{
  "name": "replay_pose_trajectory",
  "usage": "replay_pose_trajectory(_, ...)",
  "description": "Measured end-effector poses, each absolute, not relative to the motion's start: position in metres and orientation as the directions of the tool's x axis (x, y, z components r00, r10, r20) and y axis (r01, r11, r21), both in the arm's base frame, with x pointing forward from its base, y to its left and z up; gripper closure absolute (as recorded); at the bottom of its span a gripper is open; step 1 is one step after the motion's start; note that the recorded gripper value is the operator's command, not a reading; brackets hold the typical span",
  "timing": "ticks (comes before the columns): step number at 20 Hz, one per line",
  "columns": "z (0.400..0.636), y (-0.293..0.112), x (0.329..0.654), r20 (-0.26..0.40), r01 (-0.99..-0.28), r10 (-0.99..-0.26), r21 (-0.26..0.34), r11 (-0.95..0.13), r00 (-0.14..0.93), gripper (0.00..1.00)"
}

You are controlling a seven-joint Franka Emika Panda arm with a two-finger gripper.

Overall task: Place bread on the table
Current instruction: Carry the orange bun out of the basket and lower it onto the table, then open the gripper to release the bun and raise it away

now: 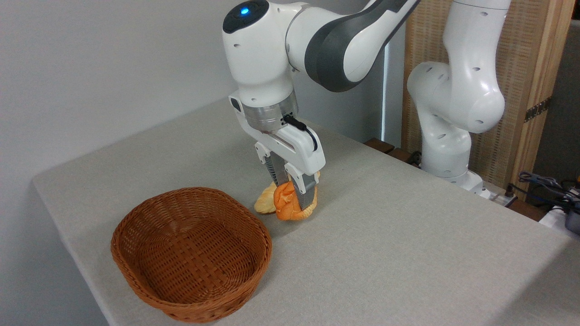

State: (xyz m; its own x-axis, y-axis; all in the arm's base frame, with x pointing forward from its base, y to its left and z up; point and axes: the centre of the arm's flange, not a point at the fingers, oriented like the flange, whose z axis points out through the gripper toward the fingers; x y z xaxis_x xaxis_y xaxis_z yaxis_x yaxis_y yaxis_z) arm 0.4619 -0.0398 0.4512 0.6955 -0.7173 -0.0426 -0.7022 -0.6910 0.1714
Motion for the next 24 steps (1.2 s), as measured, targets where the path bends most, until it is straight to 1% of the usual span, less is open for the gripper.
replay_pose_trajectory(14,0.455,-0.046,0.463,-0.034,-0.712,-0.726,0.164,-0.682,0.687,0.0)
replay_pose_trajectory(16,0.467,-0.046,0.471,0.001,-0.717,-0.723,0.134,-0.684,0.691,0.0)
replay_pose_trajectory(19,0.496,-0.045,0.488,0.1,-0.721,-0.715,0.047,-0.691,0.692,0.0)
replay_pose_trajectory(21,0.508,-0.045,0.498,0.152,-0.718,-0.709,0.0,-0.696,0.688,0.0)
replay_pose_trajectory(24,0.515,-0.045,0.51,0.18,-0.712,-0.705,-0.031,-0.701,0.686,0.0)
